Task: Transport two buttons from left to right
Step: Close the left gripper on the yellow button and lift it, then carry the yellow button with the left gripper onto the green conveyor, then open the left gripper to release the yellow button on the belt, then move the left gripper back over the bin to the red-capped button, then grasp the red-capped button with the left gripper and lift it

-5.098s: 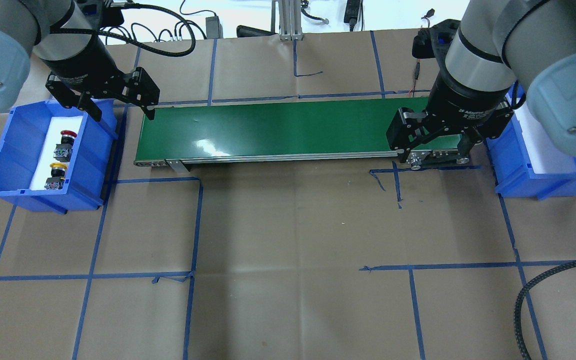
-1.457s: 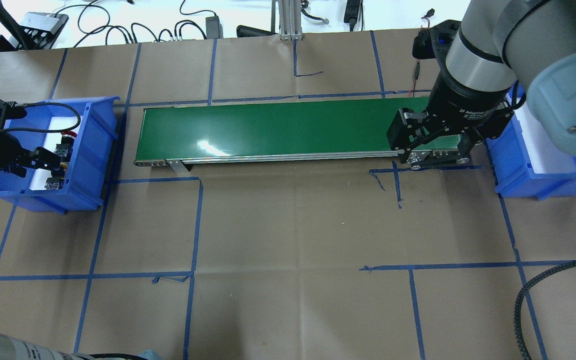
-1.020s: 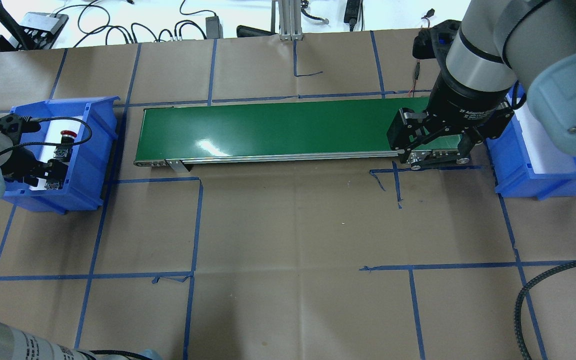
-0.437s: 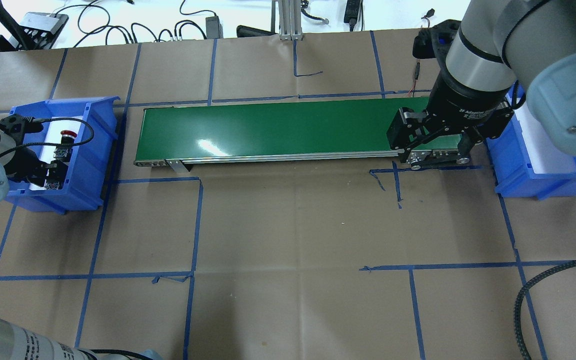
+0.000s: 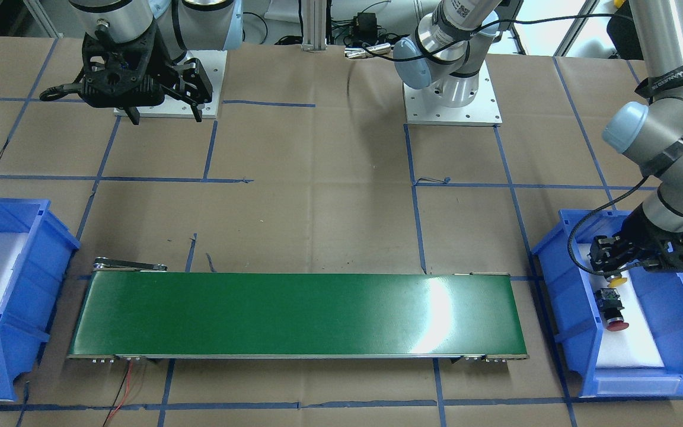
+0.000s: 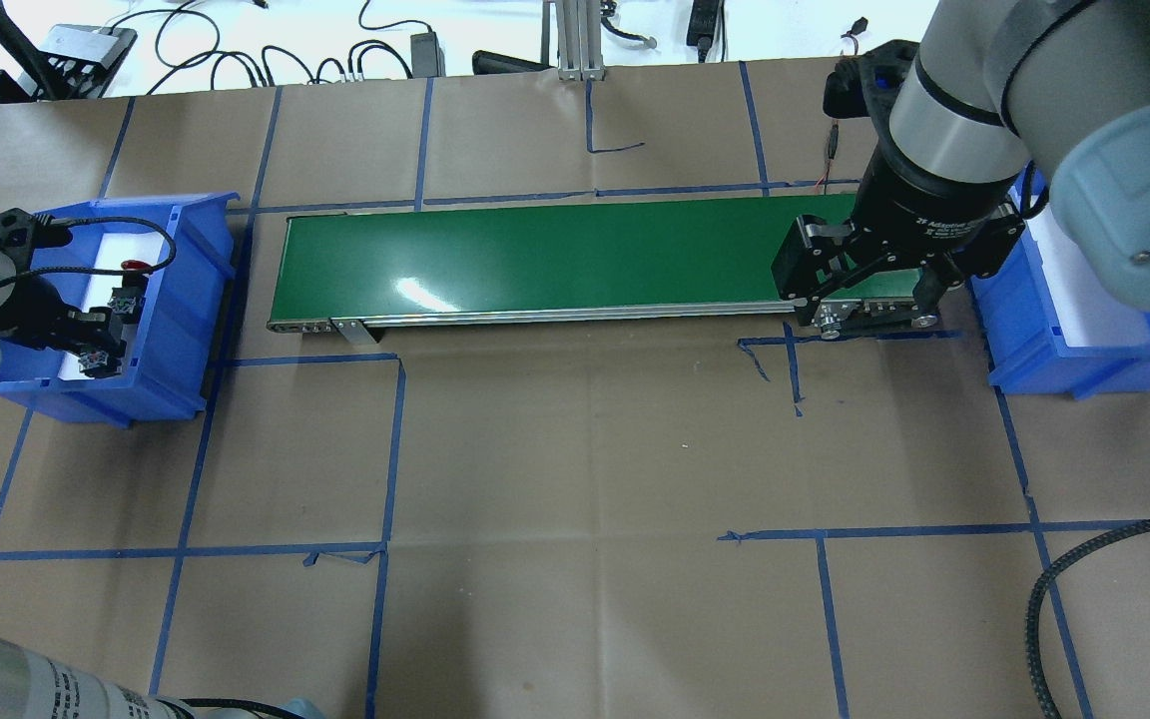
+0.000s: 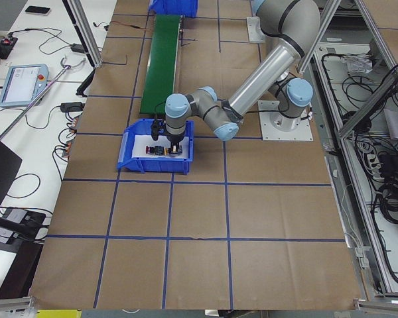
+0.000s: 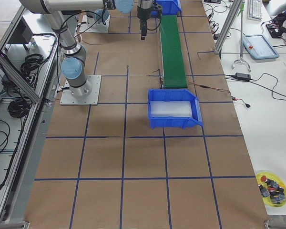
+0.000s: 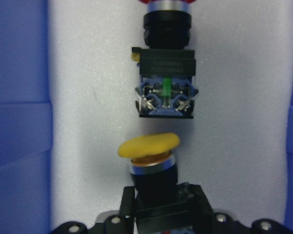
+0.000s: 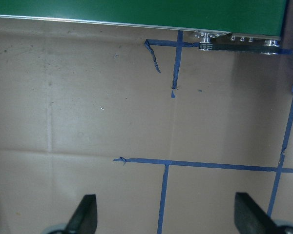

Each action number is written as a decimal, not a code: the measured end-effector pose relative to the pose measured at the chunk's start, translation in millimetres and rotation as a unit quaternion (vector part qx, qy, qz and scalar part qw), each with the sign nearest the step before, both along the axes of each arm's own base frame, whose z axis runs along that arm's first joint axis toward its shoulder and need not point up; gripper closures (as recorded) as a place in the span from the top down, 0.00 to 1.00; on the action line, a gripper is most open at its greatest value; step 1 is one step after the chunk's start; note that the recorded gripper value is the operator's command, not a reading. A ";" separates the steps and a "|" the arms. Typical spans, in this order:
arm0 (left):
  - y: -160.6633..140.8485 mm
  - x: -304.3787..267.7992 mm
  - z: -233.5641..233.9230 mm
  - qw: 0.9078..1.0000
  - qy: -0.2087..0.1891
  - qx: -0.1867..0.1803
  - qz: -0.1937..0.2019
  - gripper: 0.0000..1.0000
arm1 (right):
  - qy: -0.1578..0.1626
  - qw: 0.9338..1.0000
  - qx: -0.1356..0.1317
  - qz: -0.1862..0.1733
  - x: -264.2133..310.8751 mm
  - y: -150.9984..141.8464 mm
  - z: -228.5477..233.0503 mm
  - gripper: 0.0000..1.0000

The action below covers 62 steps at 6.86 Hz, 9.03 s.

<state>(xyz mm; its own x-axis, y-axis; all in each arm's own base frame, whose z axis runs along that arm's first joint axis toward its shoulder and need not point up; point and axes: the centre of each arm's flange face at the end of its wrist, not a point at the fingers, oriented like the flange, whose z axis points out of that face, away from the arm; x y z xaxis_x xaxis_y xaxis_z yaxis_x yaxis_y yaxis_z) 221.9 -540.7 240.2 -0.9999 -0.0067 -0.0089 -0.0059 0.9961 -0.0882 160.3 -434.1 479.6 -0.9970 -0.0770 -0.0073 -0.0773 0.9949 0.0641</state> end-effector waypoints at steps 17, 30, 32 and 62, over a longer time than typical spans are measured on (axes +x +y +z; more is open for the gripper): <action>-115.2 -347.9 27.9 0.998 -0.012 0.023 -0.064 0.05 | 0.000 1.000 -0.001 0.000 0.0 -0.5 0.6 1.00; -67.5 -295.8 166.5 0.999 -0.016 0.015 -0.025 1.00 | 0.000 1.000 -0.002 -0.002 0.1 -1.0 1.0 1.00; -81.3 -253.0 185.3 1.000 -0.016 0.022 -0.015 1.00 | 0.000 1.000 -0.001 -0.002 0.1 -1.1 0.8 1.00; -86.8 -10.3 25.7 0.998 -0.016 -0.025 -0.056 0.02 | 0.000 1.000 0.008 -0.001 -1.3 -12.8 -7.4 1.00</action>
